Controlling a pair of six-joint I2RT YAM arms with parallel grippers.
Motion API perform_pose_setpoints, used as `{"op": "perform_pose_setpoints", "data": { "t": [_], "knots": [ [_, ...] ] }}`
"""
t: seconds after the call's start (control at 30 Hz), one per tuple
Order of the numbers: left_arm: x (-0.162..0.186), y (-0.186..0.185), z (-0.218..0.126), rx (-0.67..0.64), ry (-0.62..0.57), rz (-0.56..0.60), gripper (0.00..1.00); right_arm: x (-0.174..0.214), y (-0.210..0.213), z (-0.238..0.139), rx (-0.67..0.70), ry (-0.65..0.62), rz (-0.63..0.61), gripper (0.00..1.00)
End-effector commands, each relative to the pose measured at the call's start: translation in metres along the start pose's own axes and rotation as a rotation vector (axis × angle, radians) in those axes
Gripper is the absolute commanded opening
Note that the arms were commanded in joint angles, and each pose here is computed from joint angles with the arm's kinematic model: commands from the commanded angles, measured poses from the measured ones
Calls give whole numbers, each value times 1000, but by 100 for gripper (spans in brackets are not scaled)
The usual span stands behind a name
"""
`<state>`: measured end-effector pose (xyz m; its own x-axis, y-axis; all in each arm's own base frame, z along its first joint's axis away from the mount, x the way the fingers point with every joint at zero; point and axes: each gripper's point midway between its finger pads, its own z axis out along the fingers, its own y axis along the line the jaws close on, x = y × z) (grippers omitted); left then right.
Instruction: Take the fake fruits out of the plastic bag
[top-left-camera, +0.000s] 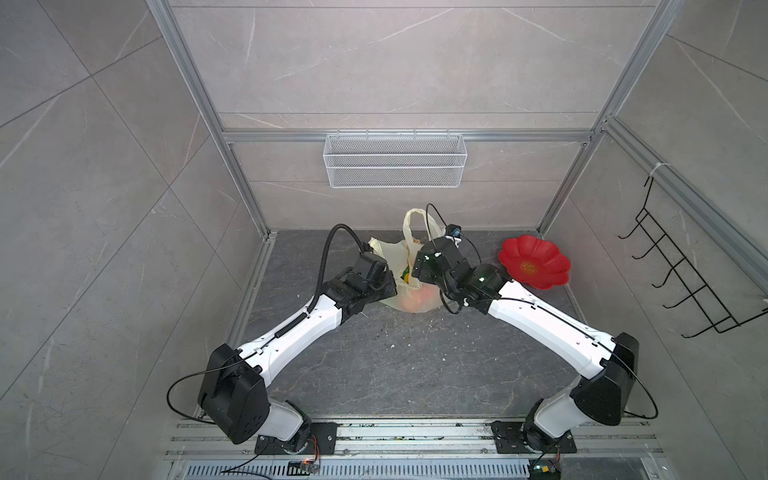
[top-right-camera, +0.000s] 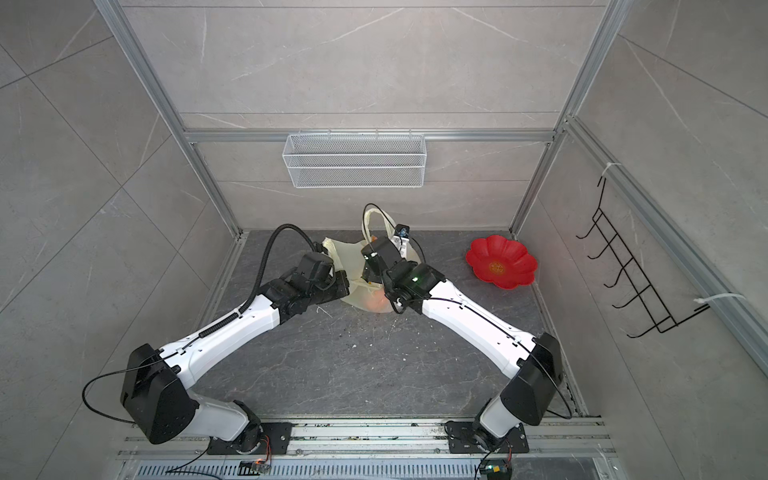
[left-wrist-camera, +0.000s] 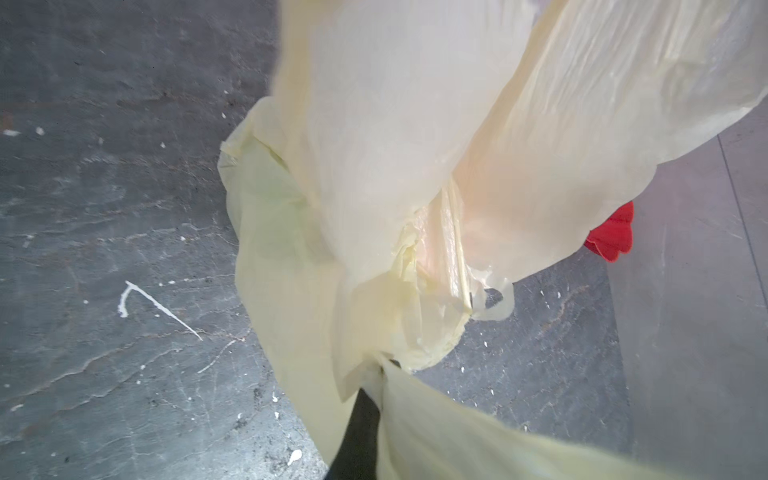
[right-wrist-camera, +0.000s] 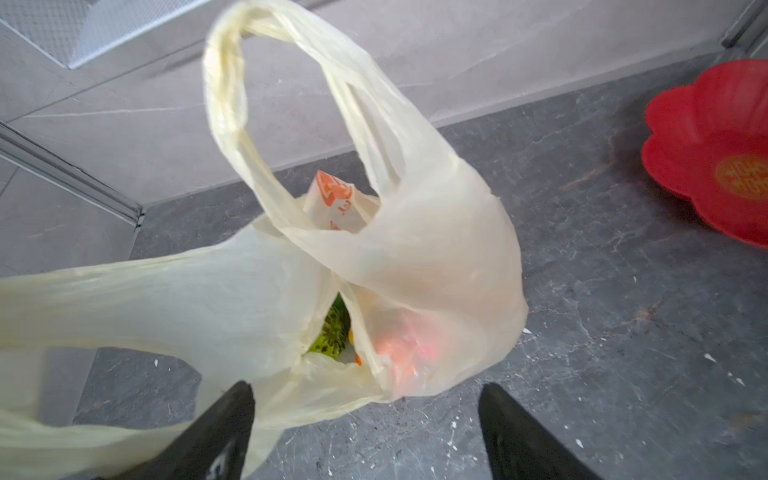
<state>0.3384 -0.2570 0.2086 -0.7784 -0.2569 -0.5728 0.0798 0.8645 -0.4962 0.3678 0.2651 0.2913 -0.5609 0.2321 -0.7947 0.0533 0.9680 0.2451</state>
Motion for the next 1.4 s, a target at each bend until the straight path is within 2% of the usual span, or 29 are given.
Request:
{"op": "perform_pose_setpoints", "data": {
  "t": [0.0,0.3,0.43,0.47,0.67,0.9,1.0,1.1,1.17,1.2,1.27,1.37],
  "knots": [
    [-12,-28,-16,131,-40,-14,1,-7,-6,7,127,-30,-37,88],
    [-12,-16,-53,148,-133,-27,0,-17,9,29,159,-34,-51,90],
    [-1,-22,-65,158,-124,-5,0,-26,40,34,55,-25,-109,90],
    [1,-23,-66,161,-124,-8,0,-27,40,35,65,-22,-115,90],
    [11,-13,-64,145,-117,-25,0,-37,-12,42,338,-28,-105,90],
    [11,-7,-68,138,-133,-35,0,-34,-39,55,398,20,-102,87],
    [11,-7,-67,132,-133,-36,0,-30,-46,60,383,59,-78,79],
    [12,0,-64,98,-121,-45,0,-28,-49,51,330,49,-73,55],
    [9,6,-65,98,-120,-67,0,-22,-47,45,218,40,-46,31],
    [6,8,-66,101,-127,-77,0,-18,-48,43,155,41,-25,24],
    [-1,16,-67,99,-142,-99,0,-9,-51,40,-21,43,58,13],
    [-15,29,-63,125,-155,-144,0,2,-68,42,-176,55,175,4]
  ]
}}
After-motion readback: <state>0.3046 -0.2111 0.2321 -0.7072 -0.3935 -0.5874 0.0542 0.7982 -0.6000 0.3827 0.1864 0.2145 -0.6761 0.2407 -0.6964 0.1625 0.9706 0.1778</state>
